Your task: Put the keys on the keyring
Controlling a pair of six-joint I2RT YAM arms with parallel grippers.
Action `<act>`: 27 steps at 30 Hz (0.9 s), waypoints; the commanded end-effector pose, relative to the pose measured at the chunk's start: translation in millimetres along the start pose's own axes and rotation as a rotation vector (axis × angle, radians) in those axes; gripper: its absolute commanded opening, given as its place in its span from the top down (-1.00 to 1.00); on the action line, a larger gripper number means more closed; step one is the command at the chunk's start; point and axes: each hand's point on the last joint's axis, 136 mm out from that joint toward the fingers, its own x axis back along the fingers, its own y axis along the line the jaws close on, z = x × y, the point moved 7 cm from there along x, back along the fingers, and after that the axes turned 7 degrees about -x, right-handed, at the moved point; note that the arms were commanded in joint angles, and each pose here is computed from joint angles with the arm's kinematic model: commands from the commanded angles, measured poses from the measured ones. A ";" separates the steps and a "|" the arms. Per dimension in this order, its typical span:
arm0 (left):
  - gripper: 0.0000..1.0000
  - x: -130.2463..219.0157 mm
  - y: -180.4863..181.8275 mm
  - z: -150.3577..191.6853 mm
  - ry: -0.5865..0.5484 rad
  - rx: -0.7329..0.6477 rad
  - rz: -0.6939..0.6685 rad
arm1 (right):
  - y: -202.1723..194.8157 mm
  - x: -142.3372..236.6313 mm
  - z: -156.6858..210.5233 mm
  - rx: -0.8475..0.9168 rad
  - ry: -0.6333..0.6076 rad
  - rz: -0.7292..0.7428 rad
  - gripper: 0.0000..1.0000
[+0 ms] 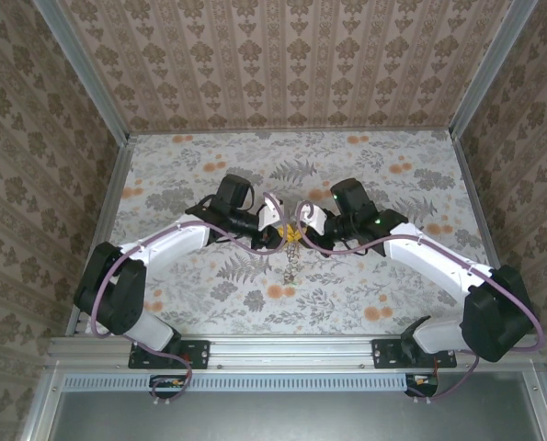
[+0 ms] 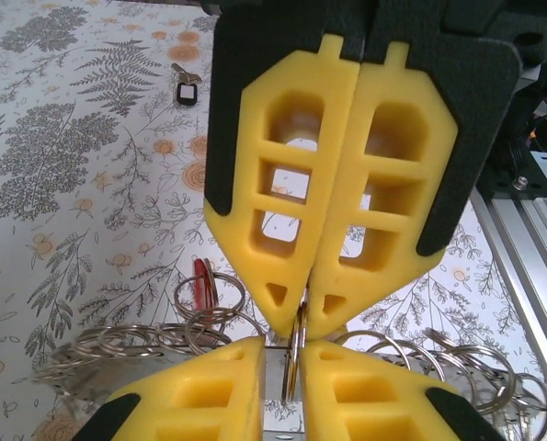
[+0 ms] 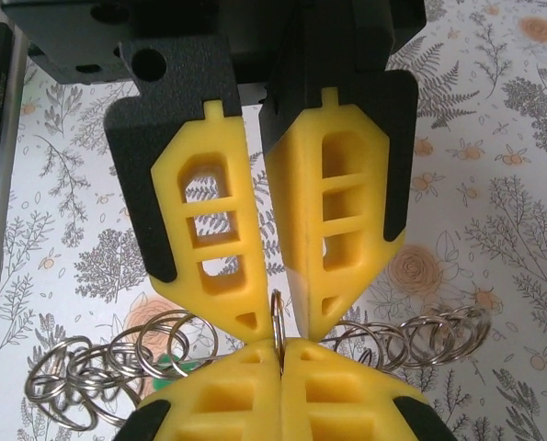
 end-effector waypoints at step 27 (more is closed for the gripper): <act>1.00 13.8 -6.8 -28.4 -0.273 -0.026 0.071 | -10.5 11.3 -1.6 -0.080 -0.303 -0.096 0.68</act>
